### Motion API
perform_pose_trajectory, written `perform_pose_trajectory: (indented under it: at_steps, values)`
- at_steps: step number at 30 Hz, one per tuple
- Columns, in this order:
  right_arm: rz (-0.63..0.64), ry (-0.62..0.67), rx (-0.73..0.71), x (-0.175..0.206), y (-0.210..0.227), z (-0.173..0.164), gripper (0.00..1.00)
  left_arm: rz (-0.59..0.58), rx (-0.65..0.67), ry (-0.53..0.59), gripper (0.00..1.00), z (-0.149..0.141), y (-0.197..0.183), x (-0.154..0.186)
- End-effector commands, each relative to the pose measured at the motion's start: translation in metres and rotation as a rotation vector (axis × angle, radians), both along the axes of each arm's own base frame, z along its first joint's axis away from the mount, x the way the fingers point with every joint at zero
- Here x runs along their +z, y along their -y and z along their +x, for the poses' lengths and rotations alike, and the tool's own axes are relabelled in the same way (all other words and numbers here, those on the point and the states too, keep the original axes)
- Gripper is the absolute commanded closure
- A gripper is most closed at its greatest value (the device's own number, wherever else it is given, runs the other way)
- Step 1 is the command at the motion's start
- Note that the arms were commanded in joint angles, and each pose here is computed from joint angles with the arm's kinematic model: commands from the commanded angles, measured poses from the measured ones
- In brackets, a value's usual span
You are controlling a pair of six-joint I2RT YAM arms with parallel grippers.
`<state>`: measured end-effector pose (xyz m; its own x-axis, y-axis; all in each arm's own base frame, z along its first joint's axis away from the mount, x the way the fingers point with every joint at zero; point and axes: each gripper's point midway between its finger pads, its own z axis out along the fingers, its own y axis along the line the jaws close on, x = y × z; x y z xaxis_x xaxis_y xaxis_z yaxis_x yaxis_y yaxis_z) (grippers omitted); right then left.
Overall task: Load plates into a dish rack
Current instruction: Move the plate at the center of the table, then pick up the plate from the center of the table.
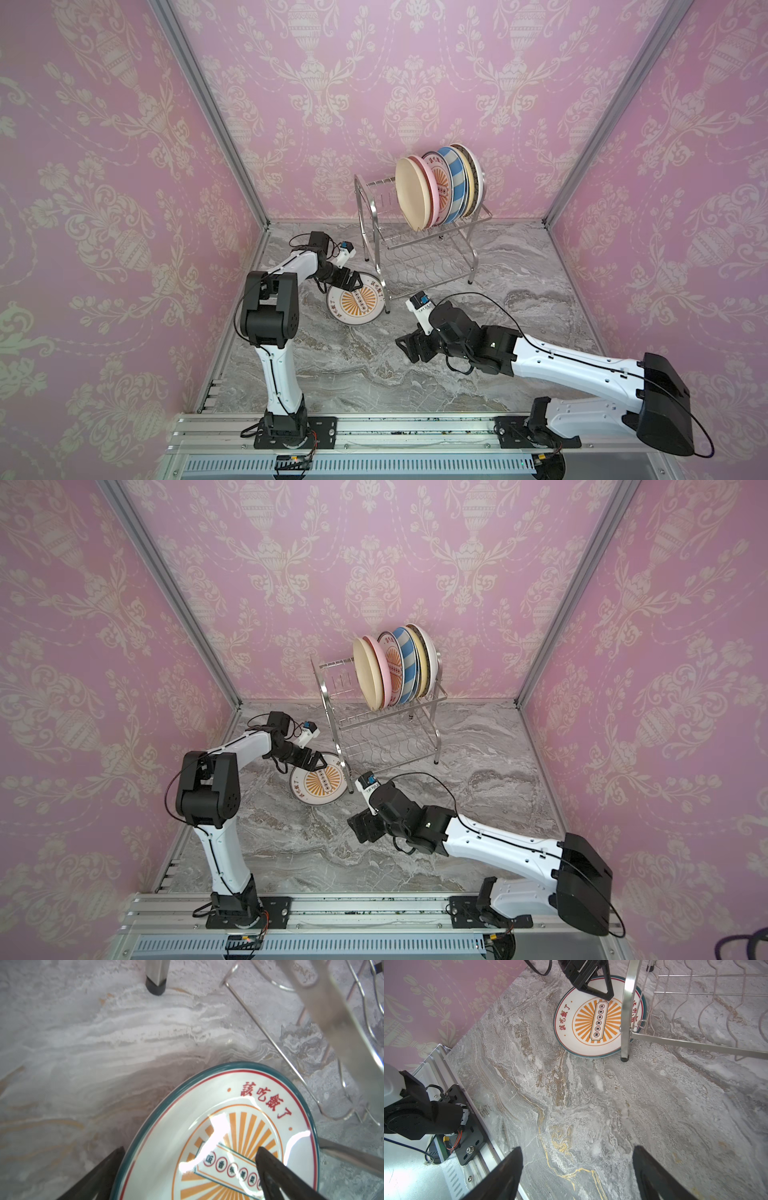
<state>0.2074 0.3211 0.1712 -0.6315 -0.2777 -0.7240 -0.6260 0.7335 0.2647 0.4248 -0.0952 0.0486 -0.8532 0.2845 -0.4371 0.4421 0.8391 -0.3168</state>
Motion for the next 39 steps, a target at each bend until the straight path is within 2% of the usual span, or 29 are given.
perform_pose_trajectory:
  at_steps: [1,3,5,8,11,15,23,27,31,39]
  values:
    - [-0.029,-0.012,0.083,-0.001,-0.014,-0.007,0.16,-0.002,0.145,-0.009,0.01,-0.024,-0.004,0.014]
    - [-0.018,-0.033,0.118,-0.003,-0.024,-0.009,0.16,-0.001,0.212,-0.026,0.01,-0.042,-0.009,0.016]
    - [-0.002,-0.055,0.154,-0.005,-0.034,-0.013,0.16,-0.054,0.237,-0.052,0.01,-0.063,-0.001,0.021]
    - [0.003,-0.089,0.180,-0.014,-0.043,-0.016,0.16,-0.062,0.286,-0.057,0.01,-0.094,0.011,0.018]
    - [-0.027,-0.115,0.183,-0.023,-0.045,-0.015,0.17,-0.006,0.338,-0.061,0.01,-0.116,0.004,0.012]
    - [-0.039,-0.145,0.153,-0.029,-0.044,-0.015,0.18,0.048,0.407,-0.015,0.01,-0.116,-0.011,0.016]
    - [-0.054,-0.194,-0.082,-0.042,-0.014,-0.004,0.18,0.081,0.494,-0.040,0.01,-0.112,-0.021,0.017]
    - [-0.007,-0.247,-0.172,-0.058,-0.011,-0.001,0.18,0.058,0.503,-0.052,0.01,-0.112,-0.018,0.016]
    - [0.046,-0.299,-0.191,-0.076,-0.023,0.004,0.19,0.024,0.493,-0.085,0.01,-0.115,-0.011,0.012]
    - [0.222,-0.425,-0.261,-0.108,-0.032,0.028,0.35,-0.065,0.485,-0.094,0.01,-0.115,0.003,0.014]
